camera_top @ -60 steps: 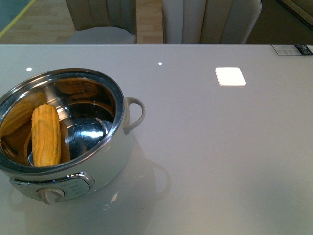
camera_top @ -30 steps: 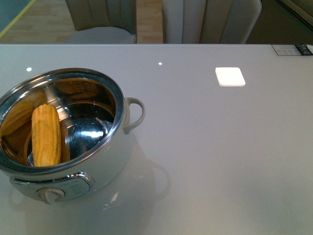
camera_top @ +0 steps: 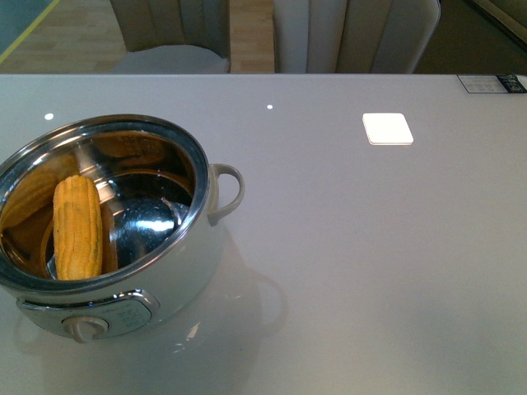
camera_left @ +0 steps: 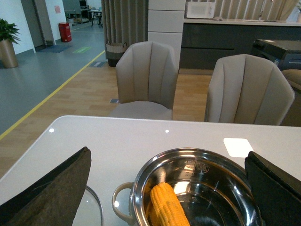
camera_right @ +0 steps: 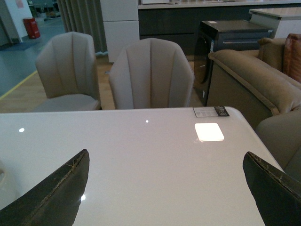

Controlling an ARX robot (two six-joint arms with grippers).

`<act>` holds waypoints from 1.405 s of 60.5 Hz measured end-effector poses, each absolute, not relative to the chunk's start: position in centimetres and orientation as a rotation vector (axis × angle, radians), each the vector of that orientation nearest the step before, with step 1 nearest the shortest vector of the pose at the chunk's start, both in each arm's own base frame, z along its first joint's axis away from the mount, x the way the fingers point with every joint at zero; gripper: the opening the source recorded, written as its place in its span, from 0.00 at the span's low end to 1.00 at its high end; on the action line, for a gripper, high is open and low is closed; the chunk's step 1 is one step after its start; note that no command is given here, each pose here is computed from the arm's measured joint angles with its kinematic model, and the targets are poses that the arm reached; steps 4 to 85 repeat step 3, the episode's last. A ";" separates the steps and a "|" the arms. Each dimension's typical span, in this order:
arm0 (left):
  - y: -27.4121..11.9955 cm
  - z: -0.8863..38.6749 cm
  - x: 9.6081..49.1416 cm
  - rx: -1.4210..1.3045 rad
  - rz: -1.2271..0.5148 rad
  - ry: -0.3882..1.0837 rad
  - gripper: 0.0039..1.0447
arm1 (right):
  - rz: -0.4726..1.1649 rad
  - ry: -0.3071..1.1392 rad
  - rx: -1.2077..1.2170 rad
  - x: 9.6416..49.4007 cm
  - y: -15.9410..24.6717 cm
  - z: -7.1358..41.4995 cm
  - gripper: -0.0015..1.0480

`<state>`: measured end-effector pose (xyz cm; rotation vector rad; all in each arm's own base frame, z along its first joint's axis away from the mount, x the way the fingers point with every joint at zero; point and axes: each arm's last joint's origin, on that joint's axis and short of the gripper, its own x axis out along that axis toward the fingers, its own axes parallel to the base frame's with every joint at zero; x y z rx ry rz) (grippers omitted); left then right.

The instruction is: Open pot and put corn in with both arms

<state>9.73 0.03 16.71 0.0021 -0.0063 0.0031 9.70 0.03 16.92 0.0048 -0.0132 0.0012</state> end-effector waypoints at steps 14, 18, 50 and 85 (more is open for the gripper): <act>0.0 16.7 9.7 0.002 0.003 -0.006 0.93 | 0.001 -0.013 0.005 9.7 0.0 16.9 0.91; 0.0 16.7 9.7 0.002 0.003 -0.006 0.93 | 0.001 -0.013 0.005 9.7 0.0 16.9 0.91; 0.0 16.7 9.7 0.002 0.003 -0.006 0.93 | 0.001 -0.013 0.005 9.7 0.0 16.9 0.91; 0.0 16.7 9.7 0.002 0.003 -0.006 0.93 | 0.001 -0.013 0.005 9.7 0.0 16.9 0.91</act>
